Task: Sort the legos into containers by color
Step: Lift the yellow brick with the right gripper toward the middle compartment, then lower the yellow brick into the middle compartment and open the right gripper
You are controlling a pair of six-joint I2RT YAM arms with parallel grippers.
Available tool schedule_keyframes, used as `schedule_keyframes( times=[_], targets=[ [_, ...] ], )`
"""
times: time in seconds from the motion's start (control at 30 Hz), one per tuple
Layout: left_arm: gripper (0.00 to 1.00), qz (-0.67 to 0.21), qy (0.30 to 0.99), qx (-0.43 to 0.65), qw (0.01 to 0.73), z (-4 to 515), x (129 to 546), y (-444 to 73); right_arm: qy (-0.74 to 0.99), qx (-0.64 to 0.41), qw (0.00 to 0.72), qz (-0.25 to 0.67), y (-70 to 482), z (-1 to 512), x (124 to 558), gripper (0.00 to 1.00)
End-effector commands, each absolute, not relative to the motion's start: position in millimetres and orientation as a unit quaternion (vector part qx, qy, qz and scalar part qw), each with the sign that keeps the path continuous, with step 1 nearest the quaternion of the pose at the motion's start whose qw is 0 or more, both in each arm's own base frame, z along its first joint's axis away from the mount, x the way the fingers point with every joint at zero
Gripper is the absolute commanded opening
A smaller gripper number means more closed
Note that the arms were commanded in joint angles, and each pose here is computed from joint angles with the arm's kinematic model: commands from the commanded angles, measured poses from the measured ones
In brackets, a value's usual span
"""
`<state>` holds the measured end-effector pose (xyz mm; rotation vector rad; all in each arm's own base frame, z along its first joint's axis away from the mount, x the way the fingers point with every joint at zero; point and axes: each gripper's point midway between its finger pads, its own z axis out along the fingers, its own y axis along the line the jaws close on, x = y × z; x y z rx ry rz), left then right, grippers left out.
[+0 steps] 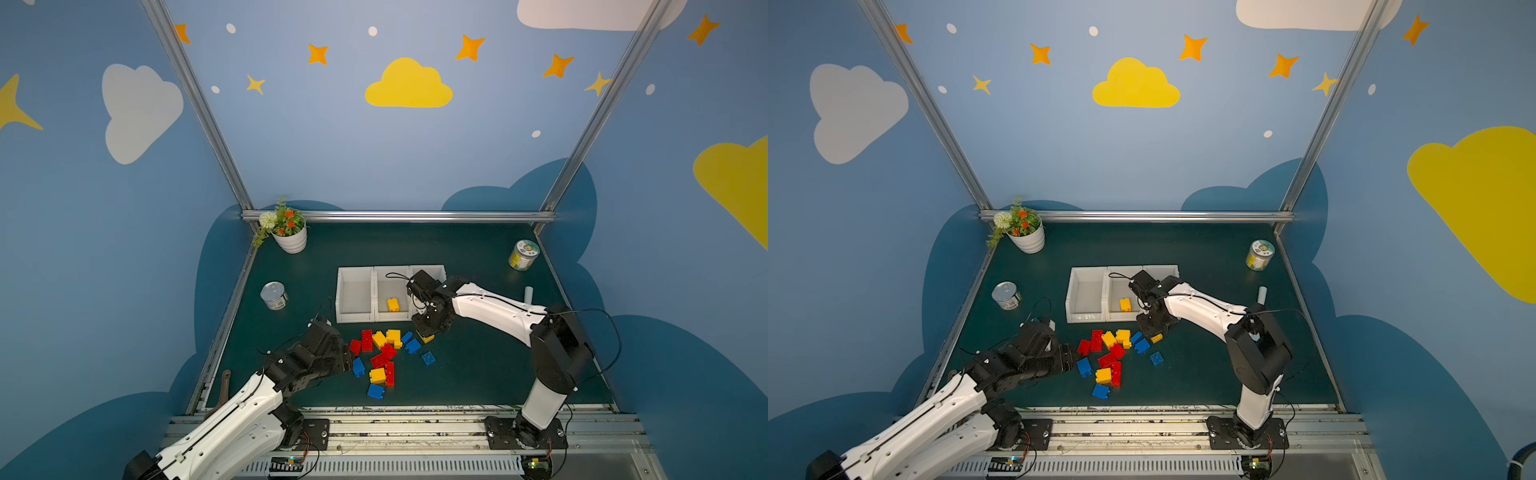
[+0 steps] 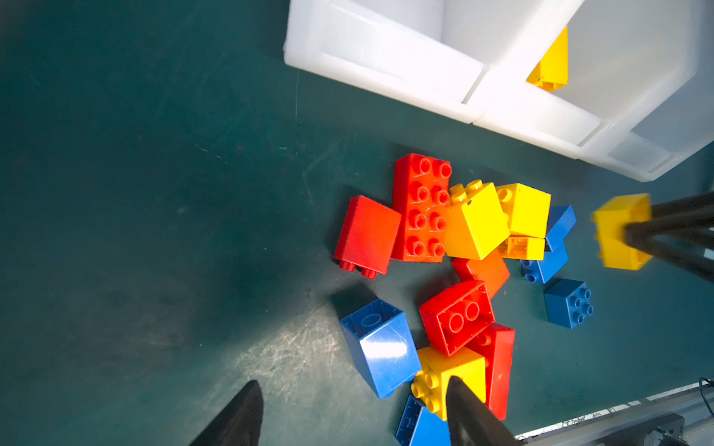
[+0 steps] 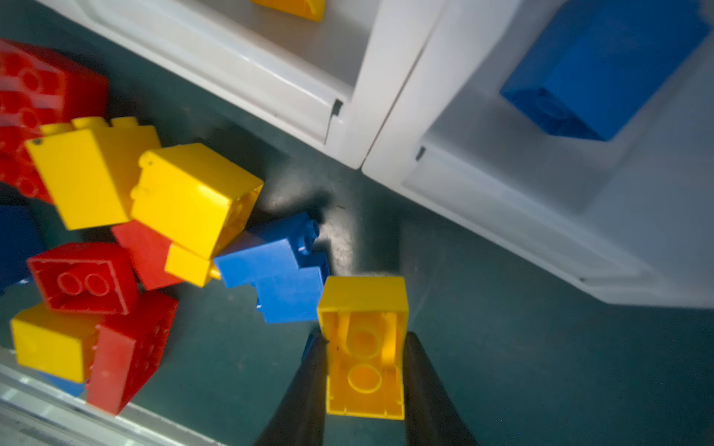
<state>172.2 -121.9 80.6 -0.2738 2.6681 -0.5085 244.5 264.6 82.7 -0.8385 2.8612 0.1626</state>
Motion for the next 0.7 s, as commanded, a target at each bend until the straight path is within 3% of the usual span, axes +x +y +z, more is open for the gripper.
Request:
schedule_keyframes(
  times=[0.0, 0.3, 0.67],
  targets=[
    [0.75, -0.177, 0.959, -0.1, 0.2, 76, 169, -119, 0.949, -0.29, 0.108, 0.064, 271, 118, 253, 0.25],
    [0.75, -0.18, 0.959, -0.095, 0.199, 79, 167, -119, 0.925, -0.337, 0.152, 0.087, 326, 156, 302, 0.26],
    [0.75, -0.186, 0.957, -0.098, 0.2, 78, 162, -117, 0.929, -0.334, 0.145, 0.07, 360, 128, 356, 0.29]
  ],
)
